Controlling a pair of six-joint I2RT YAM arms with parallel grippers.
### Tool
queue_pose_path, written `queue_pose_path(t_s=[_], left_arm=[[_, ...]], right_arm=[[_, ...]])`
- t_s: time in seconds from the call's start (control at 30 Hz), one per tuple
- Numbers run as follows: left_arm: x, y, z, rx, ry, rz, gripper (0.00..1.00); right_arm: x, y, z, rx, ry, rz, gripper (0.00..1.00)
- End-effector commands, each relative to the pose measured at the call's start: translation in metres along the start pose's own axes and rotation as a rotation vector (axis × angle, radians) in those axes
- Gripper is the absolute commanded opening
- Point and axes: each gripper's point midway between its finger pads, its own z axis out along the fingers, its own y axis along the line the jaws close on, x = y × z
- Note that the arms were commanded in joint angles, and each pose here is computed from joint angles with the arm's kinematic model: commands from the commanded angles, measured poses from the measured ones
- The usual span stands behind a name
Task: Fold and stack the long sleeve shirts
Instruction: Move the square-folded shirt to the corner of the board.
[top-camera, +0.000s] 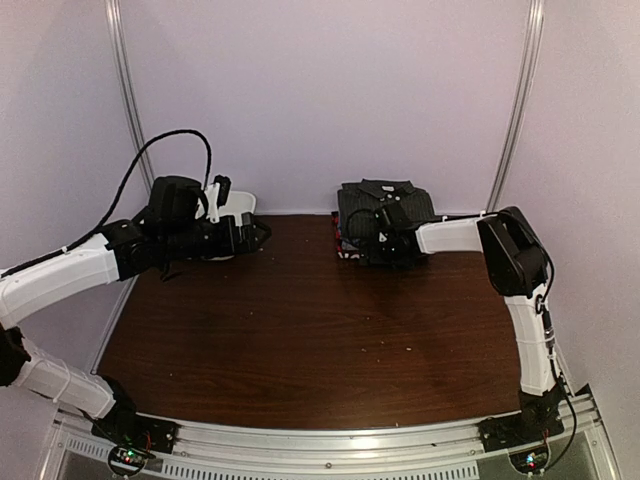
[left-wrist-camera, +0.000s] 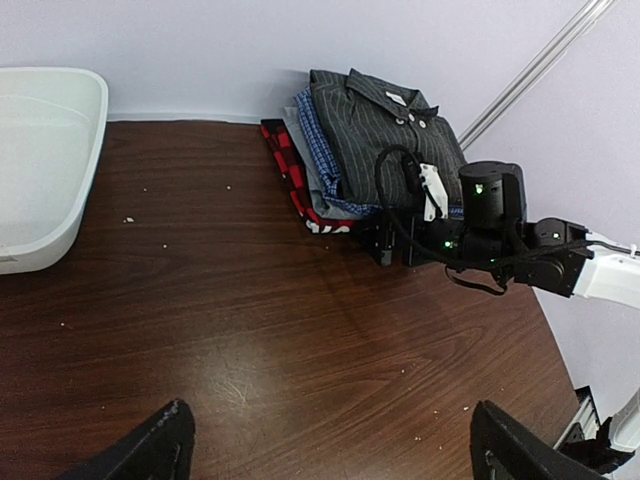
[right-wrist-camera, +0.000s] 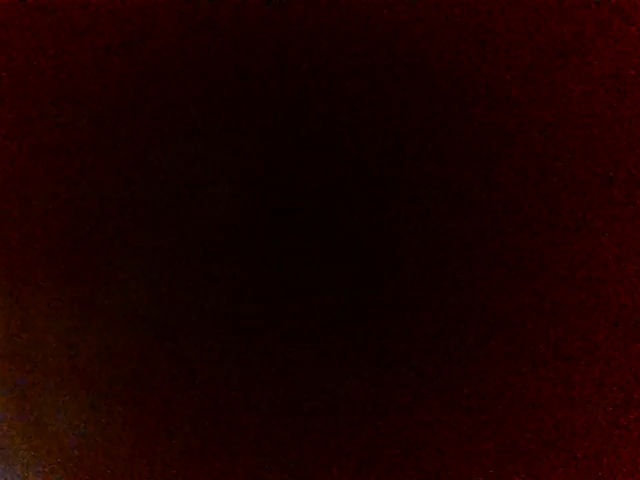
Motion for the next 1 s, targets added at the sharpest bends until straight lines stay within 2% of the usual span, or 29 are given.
queue_pose_path(t_s=[0.0,0.4,0.7,0.97], left_arm=[[-0.003,0.001,0.003,0.003,-0.009,-0.007,0.98],[-0.013,-0.004,0.014,0.003,-0.012,0.015,0.98],[-0.016,-0.014,0.016,0.040,-0.001,0.032,0.98],[-0.018,-0.004,0.012,-0.013,-0.014,0.063,0.98]], right_arm=[[0.016,-0.002,-0.003,-0.018,0.091,0.004,0.99],[-0.015,0.009,-0.057,-0.061,0.032,-0.002,1.00],[-0.016,0.010,-0.109,-0.087,-0.017,0.005,1.00],[-0.008,0.022,-0.171,-0.141,-0.086,-0.012,1.00]])
